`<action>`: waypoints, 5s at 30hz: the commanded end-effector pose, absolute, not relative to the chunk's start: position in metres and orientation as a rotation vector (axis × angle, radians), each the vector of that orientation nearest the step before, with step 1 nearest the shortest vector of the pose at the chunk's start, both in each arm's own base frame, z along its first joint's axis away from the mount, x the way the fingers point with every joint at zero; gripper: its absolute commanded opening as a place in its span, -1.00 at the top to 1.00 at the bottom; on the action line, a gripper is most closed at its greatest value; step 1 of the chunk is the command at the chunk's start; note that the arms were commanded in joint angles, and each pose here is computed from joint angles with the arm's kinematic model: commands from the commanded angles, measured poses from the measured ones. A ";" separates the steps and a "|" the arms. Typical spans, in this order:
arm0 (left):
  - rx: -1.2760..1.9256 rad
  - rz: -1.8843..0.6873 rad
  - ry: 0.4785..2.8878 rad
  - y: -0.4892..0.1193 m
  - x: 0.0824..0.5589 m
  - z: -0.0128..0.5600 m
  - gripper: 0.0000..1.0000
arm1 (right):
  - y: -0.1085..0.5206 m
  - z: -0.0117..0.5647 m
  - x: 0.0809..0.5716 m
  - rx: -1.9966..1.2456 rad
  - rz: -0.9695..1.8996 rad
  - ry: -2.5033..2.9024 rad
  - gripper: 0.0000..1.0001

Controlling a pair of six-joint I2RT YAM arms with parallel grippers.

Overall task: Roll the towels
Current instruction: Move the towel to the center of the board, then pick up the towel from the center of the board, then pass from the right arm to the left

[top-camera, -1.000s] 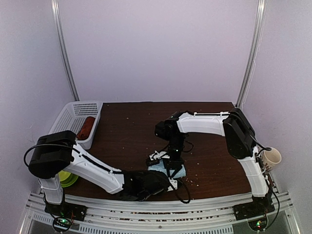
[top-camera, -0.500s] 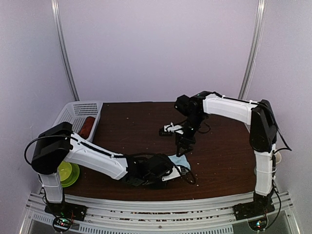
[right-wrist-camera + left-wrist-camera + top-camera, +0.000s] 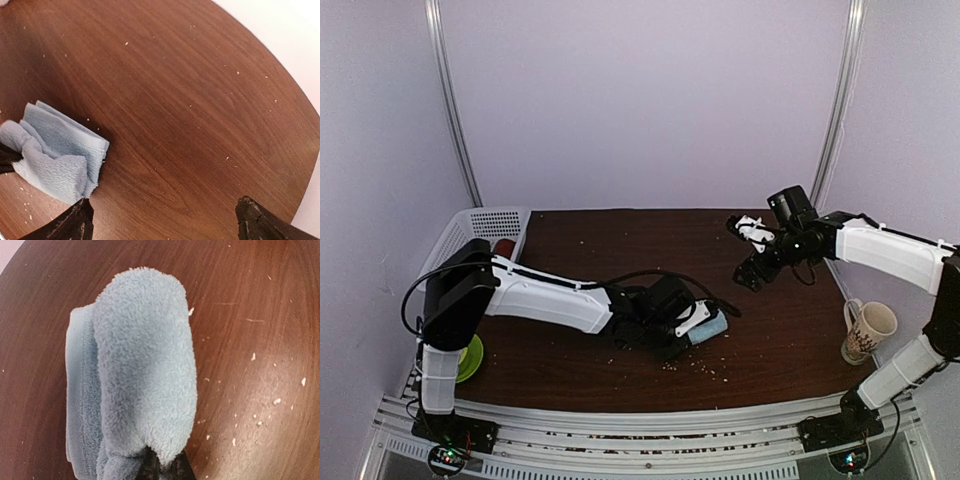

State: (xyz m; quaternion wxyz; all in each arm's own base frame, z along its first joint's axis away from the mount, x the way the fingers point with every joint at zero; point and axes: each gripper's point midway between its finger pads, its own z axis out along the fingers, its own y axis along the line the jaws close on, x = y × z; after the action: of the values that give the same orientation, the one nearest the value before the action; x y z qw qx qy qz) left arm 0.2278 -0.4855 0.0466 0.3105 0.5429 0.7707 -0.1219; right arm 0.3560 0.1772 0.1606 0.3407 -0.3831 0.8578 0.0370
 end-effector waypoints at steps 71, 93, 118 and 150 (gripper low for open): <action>0.205 -1.321 2.276 -0.551 0.356 0.022 1.00 | 0.235 0.024 0.386 -0.047 1.390 2.488 -0.59; 0.325 -1.340 2.153 -0.538 0.354 0.076 0.86 | 0.268 0.065 0.392 -0.180 1.574 2.332 1.00; 0.708 -1.163 1.582 -0.448 0.322 0.266 -0.96 | 0.275 0.277 0.326 -0.938 1.397 1.801 1.00; 0.989 -1.355 1.524 -0.525 0.287 0.249 -0.58 | 0.296 0.275 0.336 -0.818 1.072 1.809 1.00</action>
State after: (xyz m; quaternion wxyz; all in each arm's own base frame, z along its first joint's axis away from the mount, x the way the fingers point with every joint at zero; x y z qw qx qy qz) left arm 0.2916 -0.5110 0.2435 0.4140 0.3946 0.6053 -0.5537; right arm 0.3243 0.2968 0.2557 0.3574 -0.3404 0.7301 0.4726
